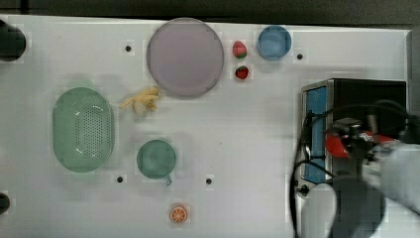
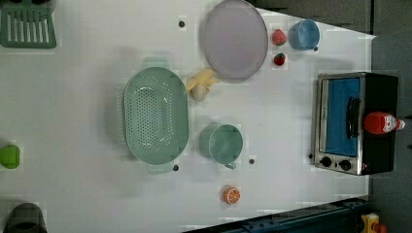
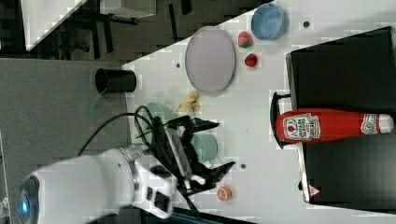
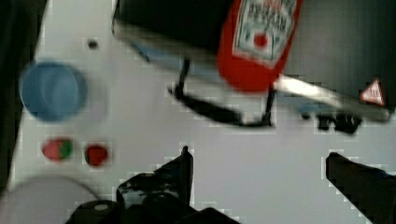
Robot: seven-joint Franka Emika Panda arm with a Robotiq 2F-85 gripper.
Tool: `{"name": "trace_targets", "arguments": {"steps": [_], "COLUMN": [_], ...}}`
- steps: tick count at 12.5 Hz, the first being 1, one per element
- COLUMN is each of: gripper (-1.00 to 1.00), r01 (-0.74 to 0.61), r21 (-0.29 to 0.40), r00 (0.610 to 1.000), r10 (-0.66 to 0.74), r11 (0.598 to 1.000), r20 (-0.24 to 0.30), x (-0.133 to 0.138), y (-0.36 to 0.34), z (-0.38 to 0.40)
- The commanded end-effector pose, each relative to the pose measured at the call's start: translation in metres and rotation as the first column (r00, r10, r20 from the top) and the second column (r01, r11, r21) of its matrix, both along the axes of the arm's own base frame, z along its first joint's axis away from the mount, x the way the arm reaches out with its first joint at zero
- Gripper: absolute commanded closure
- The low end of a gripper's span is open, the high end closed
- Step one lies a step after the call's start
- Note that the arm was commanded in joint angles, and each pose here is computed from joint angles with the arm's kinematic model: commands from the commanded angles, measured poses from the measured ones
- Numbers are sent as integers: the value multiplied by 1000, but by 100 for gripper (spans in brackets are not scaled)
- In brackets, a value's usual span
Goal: Pick Ketchup from oven and place it on table.
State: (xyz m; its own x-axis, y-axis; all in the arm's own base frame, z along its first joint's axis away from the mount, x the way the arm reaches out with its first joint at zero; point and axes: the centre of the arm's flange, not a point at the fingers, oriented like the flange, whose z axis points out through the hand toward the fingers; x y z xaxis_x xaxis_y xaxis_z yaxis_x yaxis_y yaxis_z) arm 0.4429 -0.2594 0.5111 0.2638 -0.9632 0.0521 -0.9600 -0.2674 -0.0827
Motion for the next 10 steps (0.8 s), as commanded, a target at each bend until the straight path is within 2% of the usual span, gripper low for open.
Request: {"name": "trace_targets", "arguments": {"steps": [1,6,8,10], "gripper": [-100,-100,-100,-100], "r01": [34,111,146,205], "r21": [-47,-119,-100,-46], "r00": [998,994,989,979], "r10": [-31,-108,-147,-206], "r11": [998,987,984,978], "r20": [46,28,-5,-9], "x": [8,17,13,11], "y": [-39,-87,-98,-103], "z": [-22,-81,-100,-119]}}
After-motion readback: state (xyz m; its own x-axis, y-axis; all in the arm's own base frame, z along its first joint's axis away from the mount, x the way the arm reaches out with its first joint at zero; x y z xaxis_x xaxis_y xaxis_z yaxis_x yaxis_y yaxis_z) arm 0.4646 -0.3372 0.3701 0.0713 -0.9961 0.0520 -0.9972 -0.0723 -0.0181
